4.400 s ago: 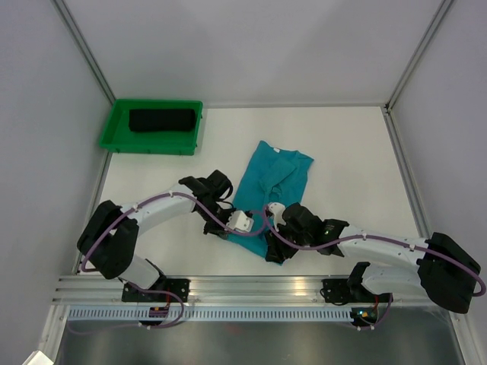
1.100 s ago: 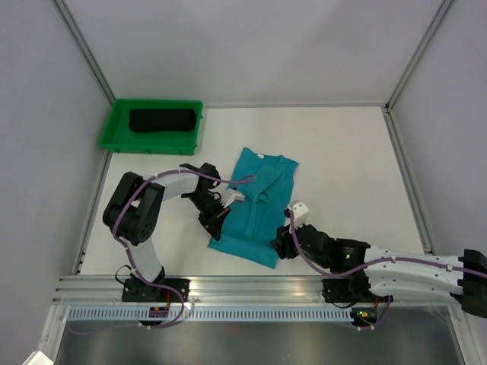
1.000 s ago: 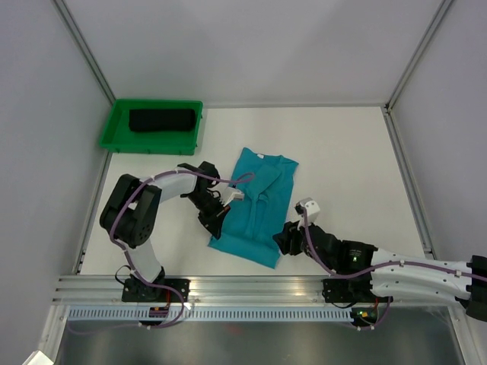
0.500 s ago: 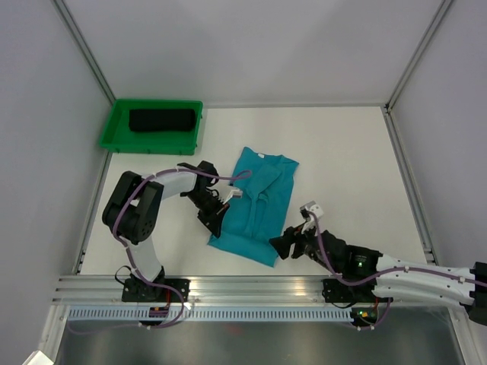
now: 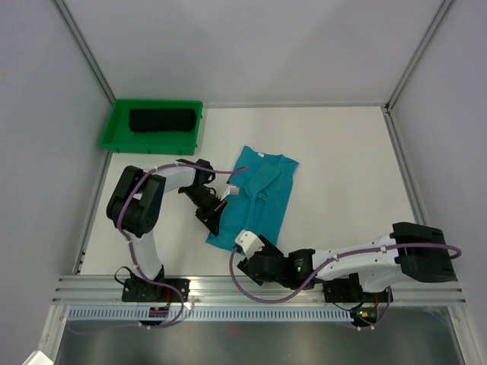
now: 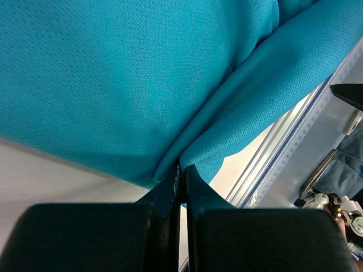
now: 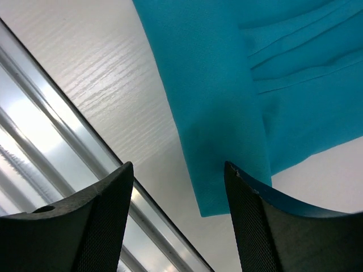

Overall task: Roll the t-shirts
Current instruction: Roll the tshirt

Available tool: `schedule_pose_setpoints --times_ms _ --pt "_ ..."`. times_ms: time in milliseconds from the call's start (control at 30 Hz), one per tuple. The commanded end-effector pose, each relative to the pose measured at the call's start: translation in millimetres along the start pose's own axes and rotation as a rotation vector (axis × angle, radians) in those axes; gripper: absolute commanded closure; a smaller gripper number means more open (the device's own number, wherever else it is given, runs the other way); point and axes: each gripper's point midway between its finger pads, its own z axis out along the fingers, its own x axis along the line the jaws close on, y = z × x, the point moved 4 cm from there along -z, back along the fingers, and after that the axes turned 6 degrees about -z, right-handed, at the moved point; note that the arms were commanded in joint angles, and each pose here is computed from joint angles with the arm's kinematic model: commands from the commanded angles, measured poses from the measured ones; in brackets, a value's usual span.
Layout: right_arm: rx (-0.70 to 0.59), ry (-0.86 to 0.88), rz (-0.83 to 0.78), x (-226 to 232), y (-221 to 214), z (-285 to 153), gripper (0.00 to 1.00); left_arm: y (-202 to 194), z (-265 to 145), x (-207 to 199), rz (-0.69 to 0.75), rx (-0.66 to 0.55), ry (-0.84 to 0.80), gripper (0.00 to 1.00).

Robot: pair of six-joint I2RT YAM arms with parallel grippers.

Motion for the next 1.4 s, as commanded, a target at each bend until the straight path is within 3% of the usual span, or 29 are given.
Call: schedule_pose_setpoints --times_ms 0,200,367,600,800,967,1067,1367 --pt "0.009 -0.129 -0.056 -9.2 11.5 0.9 0.29 3.7 0.0 0.1 0.051 0.004 -0.028 0.98" --pt "0.046 -0.174 -0.142 -12.7 20.1 1.5 0.27 6.8 -0.4 1.2 0.06 0.02 -0.037 0.98" --pt "0.157 -0.112 -0.203 -3.5 -0.5 8.3 0.27 9.0 -1.4 2.1 0.062 0.036 -0.038 0.98" --pt "0.188 -0.119 -0.183 -7.4 -7.4 10.6 0.26 7.5 -1.7 3.4 0.093 0.063 -0.018 0.98" --pt "0.3 -0.046 -0.15 -6.8 -26.0 21.4 0.28 7.1 -2.0 2.3 0.1 0.074 -0.023 0.96" --pt "0.335 -0.013 -0.088 -13.2 -33.0 23.0 0.4 4.8 -2.8 2.7 0.119 0.077 -0.021 0.89" --pt "0.329 0.035 -0.025 -17.1 -32.2 23.8 0.63 5.5 -5.3 1.3 0.153 0.068 -0.017 0.76" --pt "0.173 0.253 0.213 -17.5 -18.3 17.3 0.76 20.6 -42.6 -16.0 0.449 -0.062 0.081 0.57"
